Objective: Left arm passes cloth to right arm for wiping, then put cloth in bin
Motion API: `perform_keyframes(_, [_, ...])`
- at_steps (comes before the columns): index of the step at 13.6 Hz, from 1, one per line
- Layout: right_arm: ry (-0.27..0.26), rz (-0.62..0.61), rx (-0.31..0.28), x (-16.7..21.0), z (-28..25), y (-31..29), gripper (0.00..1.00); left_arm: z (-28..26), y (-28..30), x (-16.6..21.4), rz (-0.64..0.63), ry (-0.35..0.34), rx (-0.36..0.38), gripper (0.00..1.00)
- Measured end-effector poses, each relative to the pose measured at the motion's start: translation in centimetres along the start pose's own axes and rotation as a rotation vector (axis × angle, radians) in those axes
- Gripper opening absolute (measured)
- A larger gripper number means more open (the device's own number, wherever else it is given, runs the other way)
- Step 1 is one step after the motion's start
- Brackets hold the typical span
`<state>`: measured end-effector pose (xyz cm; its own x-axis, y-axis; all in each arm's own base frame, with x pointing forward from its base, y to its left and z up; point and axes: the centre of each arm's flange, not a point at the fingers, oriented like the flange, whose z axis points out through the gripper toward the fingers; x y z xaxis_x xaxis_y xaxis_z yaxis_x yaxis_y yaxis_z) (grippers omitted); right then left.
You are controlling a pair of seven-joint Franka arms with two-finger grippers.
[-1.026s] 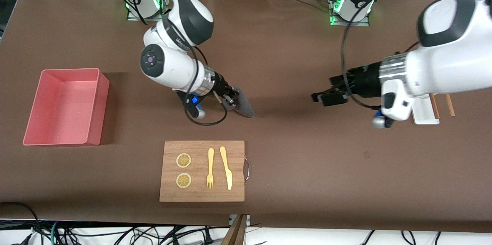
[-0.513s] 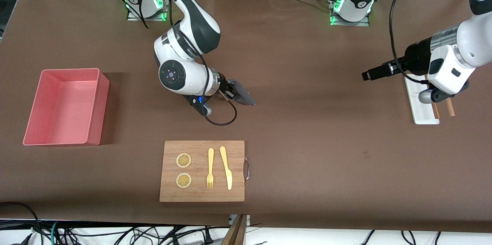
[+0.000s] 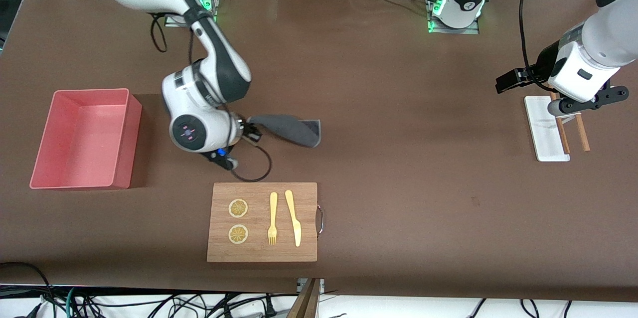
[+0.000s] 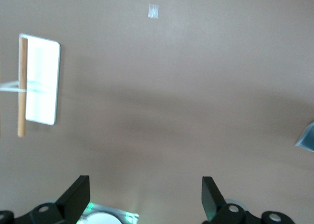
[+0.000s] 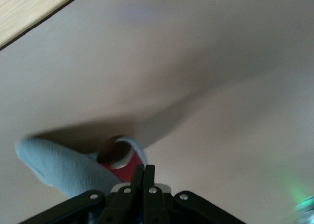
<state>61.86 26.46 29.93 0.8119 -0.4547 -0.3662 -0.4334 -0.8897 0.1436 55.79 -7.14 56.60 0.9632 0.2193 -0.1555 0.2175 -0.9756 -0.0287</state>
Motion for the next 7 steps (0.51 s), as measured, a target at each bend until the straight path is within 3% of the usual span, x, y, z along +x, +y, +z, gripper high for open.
perform_keyframes(4, [-0.029, -0.129, -0.063, 6.7, -1.0, 8.2, 0.02, 1.1, -1.1, -1.2, 0.124, 0.067, 0.048, 1.0])
perform_keyframes(7, [-0.031, -0.225, -0.117, 10.4, -1.7, 13.8, 0.02, 0.9, -2.4, -1.0, 0.183, 0.078, 0.047, 1.0])
